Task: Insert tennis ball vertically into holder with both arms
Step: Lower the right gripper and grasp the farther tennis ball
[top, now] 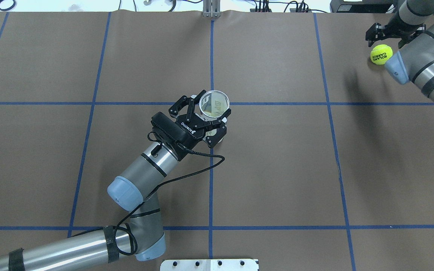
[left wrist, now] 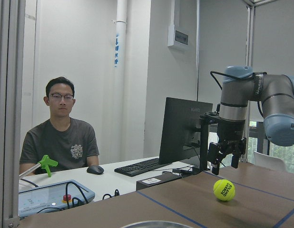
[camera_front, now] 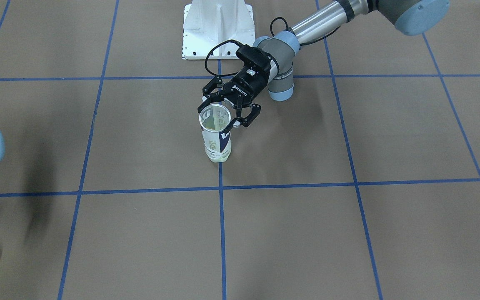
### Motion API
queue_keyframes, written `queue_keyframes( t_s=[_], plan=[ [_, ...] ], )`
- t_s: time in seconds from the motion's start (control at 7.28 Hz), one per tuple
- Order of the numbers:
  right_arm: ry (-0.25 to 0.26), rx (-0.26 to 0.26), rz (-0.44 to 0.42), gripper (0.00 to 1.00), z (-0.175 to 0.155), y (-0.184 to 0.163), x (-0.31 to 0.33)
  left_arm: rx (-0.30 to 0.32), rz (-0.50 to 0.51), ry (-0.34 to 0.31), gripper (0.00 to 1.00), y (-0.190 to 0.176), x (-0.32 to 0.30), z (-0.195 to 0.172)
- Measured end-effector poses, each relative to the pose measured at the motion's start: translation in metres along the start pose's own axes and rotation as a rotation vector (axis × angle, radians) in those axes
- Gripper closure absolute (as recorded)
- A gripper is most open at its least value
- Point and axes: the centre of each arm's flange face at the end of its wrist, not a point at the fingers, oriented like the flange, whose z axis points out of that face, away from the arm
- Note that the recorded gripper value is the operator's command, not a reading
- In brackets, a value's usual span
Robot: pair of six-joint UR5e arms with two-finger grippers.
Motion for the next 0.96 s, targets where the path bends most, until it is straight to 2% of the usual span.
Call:
queue_keyframes(
  t_s=[0.14,0.41,0.96],
  plan=[
    [0.015,0.033,-0.022,0.0,0.016,0.008,-0.003,-0.004,0.002,0.0,0.14,0.002,-0.001,-0.002],
    [0.054,0.067,-0.058,0.0,0.041,0.023,-0.003,-0.006,0.004,0.0,0.14,0.003,-0.002,-0.003],
    [0.136,0.112,-0.086,0.0,0.06,0.031,-0.003,-0.005,0.003,0.0,0.14,0.003,-0.002,-0.004]
  ],
)
